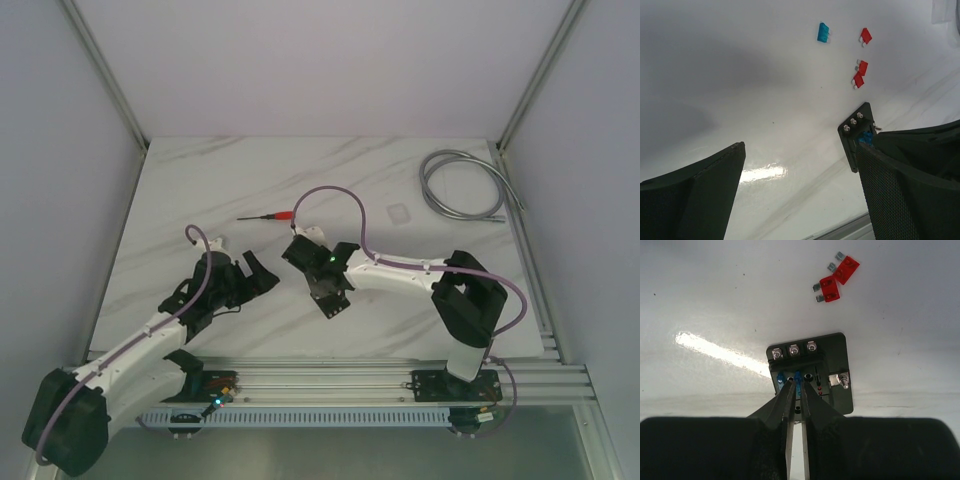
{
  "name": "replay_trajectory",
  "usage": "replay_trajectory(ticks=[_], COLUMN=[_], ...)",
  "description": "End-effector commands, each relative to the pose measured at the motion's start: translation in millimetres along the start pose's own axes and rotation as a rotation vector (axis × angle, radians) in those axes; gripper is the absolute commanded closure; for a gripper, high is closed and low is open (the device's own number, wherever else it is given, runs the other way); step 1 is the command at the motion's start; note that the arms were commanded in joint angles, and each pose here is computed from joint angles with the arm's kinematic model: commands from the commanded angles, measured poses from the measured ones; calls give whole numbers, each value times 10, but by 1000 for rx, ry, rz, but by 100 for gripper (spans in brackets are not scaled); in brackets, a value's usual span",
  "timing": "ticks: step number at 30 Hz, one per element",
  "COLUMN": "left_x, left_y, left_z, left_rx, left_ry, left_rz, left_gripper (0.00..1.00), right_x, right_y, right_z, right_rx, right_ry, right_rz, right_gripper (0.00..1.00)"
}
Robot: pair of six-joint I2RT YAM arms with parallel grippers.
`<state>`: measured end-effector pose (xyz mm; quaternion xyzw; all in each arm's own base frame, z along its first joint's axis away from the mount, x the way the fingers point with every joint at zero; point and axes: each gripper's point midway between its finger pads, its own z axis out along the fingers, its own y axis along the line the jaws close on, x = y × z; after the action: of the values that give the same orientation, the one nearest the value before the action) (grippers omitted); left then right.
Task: Snap on the fuse box
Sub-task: Install the fuse at the fuse box base.
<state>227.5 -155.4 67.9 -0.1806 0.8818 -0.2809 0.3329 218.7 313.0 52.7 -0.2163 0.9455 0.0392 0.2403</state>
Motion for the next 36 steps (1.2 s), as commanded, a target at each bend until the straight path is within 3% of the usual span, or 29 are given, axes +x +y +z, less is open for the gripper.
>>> replay_trajectory(ticks=[1, 11, 36], left_x=[28, 253, 684], left_y=[-108, -289, -643], left_z=[11, 68, 241], left_rx=[54, 134, 197], left_ry=[26, 122, 257], left_rz=[-11, -30, -5], left_gripper=[0, 4, 34], right_x=[81, 138, 108], right_y=[-45, -113, -151], right_z=[92, 110, 8], right_rx=[13, 20, -4], right_ry=[26, 43, 15], right_rz=[-5, 10, 53], right_gripper=[86, 88, 87])
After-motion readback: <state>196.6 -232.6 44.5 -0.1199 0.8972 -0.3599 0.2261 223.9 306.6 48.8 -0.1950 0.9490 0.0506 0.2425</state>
